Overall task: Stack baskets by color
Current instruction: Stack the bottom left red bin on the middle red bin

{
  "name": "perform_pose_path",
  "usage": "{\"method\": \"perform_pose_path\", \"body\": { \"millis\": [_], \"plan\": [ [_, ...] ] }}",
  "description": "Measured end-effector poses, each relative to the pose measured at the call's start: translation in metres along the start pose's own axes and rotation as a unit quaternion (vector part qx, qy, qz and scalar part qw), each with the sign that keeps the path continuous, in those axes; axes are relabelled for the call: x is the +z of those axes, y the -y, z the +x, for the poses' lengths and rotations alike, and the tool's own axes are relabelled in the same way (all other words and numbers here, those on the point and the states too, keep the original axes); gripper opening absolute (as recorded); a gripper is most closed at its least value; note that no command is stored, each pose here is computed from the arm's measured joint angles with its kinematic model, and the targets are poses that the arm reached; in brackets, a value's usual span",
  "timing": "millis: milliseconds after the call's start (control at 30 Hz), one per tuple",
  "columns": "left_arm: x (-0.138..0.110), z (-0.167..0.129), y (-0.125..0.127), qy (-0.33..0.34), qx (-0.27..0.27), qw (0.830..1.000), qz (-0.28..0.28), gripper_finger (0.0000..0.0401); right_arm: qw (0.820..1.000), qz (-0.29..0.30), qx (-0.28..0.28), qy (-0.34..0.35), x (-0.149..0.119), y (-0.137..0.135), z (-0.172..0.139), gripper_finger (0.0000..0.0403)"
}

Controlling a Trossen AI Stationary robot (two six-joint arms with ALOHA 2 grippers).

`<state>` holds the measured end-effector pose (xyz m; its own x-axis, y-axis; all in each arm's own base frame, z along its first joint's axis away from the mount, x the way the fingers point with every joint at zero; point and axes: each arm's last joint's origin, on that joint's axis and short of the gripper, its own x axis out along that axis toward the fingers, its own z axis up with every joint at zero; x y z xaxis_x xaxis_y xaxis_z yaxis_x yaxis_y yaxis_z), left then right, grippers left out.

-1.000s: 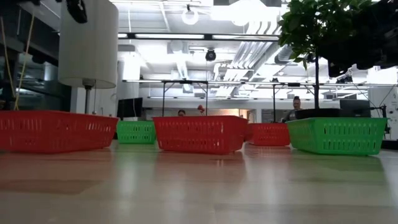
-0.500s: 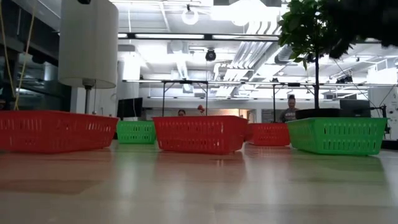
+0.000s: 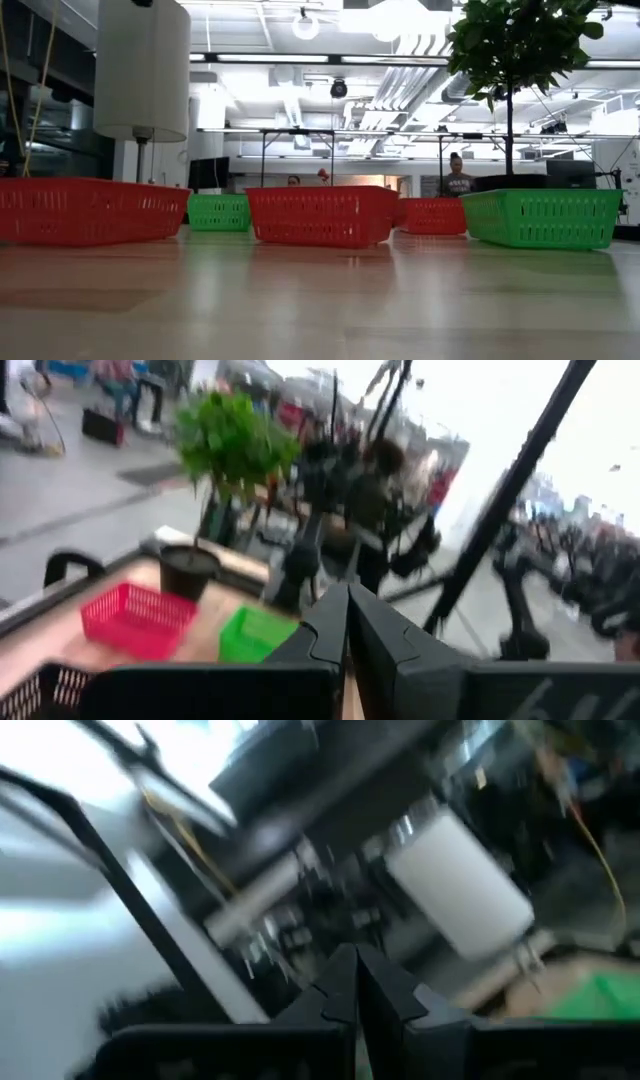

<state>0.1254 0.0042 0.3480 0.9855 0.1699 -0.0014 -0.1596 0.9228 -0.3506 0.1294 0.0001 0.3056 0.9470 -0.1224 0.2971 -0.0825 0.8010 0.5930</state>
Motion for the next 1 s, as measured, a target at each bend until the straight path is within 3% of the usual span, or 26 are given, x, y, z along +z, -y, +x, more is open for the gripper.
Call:
{"method": "perform_pose_path", "body": {
  "millis": [200,467,700,833,933,1000],
  "plan": [
    [-0.020,-0.002,-0.005,-0.112,-0.001,0.994,-0.006,0.0001,0.982,-0.010,-0.042,-0.182,-0.001,-0.013,0.046,0.0000],
    [-0.038,-0.006,-0.011,-0.217,0.010,0.976,0.010,0.0001,0.938,-0.008,-0.060,-0.341,0.008,-0.032,0.077,0.0000],
    [-0.042,-0.007,-0.013,-0.240,0.017,0.969,0.054,0.0001,0.908,0.009,-0.101,-0.406,0.016,-0.040,0.083,0.0000],
    [-0.044,-0.009,-0.014,-0.251,0.022,0.966,0.055,0.0001,0.902,0.003,-0.110,-0.418,0.015,-0.045,0.083,0.0000],
    [-0.050,-0.011,-0.018,-0.281,0.066,0.957,0.019,0.0007,0.899,0.006,-0.122,-0.420,0.012,-0.047,0.081,0.0000],
    [-0.057,-0.012,-0.021,-0.318,0.098,0.943,-0.008,0.0024,0.895,0.007,-0.133,-0.425,0.010,-0.048,0.079,0.0000]
  ]
}}
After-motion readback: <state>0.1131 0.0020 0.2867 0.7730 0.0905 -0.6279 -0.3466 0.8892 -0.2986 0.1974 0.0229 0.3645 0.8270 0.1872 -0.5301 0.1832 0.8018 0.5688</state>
